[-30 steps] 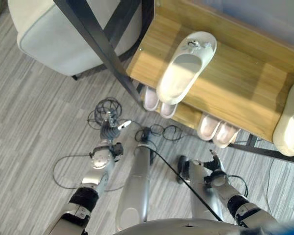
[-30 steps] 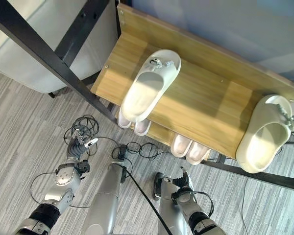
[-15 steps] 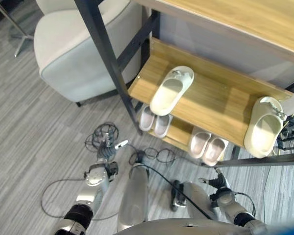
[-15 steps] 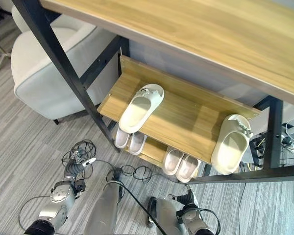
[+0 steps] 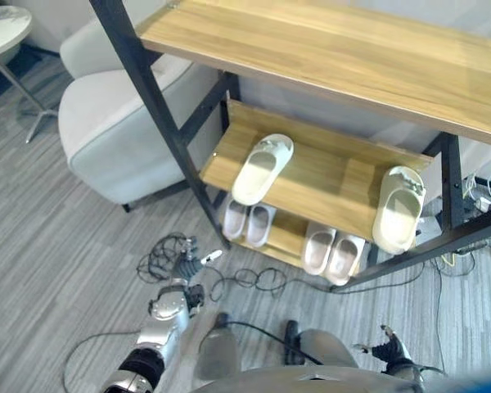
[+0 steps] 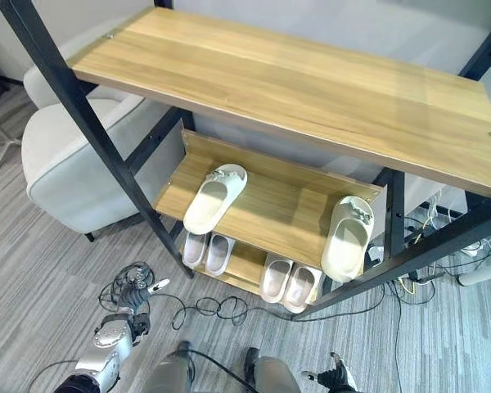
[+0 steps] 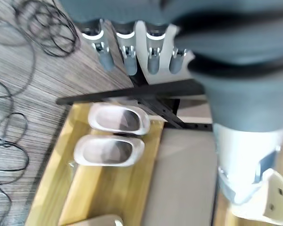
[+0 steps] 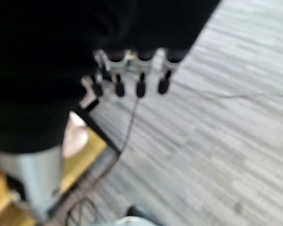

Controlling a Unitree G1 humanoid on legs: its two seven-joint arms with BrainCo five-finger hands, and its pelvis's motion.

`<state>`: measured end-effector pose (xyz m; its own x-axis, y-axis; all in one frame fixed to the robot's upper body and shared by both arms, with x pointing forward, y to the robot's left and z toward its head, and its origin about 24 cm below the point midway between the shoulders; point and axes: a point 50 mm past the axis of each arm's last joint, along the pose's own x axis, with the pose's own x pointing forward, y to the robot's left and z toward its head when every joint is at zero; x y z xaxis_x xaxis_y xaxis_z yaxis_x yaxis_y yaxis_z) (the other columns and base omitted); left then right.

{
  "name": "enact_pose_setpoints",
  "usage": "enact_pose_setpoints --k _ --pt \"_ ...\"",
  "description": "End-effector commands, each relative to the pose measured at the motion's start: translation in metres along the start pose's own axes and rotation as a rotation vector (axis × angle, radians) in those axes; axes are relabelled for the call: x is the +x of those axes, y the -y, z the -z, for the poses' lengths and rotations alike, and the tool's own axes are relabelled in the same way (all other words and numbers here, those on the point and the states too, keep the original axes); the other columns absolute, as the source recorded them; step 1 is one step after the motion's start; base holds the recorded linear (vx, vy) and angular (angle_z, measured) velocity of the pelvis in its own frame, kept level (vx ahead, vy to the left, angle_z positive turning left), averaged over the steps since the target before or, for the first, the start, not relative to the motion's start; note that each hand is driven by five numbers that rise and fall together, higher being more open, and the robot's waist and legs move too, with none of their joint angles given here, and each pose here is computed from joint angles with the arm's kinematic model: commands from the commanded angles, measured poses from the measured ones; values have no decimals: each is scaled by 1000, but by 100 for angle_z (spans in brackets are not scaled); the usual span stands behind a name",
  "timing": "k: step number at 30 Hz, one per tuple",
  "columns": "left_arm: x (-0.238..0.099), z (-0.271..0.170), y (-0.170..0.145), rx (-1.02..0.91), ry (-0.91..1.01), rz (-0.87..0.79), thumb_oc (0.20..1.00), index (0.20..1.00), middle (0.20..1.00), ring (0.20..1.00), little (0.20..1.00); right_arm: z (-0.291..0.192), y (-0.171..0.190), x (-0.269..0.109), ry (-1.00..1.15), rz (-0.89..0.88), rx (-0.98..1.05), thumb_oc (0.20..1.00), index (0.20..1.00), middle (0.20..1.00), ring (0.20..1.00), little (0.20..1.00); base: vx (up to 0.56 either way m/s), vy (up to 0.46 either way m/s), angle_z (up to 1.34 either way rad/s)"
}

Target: Arrange the slippers neatly on the shoe rack.

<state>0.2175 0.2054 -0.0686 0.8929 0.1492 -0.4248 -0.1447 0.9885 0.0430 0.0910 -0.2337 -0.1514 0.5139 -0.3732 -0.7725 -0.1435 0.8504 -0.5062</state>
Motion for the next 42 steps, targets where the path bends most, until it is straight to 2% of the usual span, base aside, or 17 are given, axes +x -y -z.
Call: enact_pose_setpoints --k 1,7,10,12,18,29,32,36,37,42 --pt "3 -22 6 85 112 75 1000 1000 1000 1000 1000 8 7 -1 -17 12 31 1000 1000 1000 1000 1000 71 214 -18" --pt "2 -23 2 147 122 92 1000 1000 1000 1000 1000 0 2 -2 18 -26 29 1000 1000 1000 1000 1000 32 194 -36" --pt "-1 -21 4 153 124 115 1000 1000 1000 1000 1000 -7 10 4 38 -12 -15 1000 1000 1000 1000 1000 -20 172 -56" --pt "-2 -36 12 155 188 177 1000 1000 1000 1000 1000 -25 15 12 67 -11 -121 1000 1000 1000 1000 1000 -39 148 -37" --pt "1 -65 24 226 301 261 1000 1000 1000 1000 1000 -69 22 18 220 2 -158 1000 1000 1000 1000 1000 -97 61 -44" --pt "-21 -89 67 240 418 529 1000 1000 1000 1000 1000 -44 11 12 171 -53 -244 1000 1000 1000 1000 1000 31 -104 -23" --pt "-22 -91 71 239 443 516 1000 1000 1000 1000 1000 -35 6 10 151 -64 -234 1000 1000 1000 1000 1000 25 -77 -8" --pt "-17 -90 79 320 465 467 1000 1000 1000 1000 1000 -32 4 9 136 -62 -209 1000 1000 1000 1000 1000 17 -62 3" --pt "-13 -89 80 413 486 431 1000 1000 1000 1000 1000 -31 2 8 138 -64 -204 1000 1000 1000 1000 1000 20 -52 0" --pt "-4 -86 76 477 484 337 1000 1000 1000 1000 1000 -30 1 7 131 -51 -176 1000 1000 1000 1000 1000 47 -58 3"
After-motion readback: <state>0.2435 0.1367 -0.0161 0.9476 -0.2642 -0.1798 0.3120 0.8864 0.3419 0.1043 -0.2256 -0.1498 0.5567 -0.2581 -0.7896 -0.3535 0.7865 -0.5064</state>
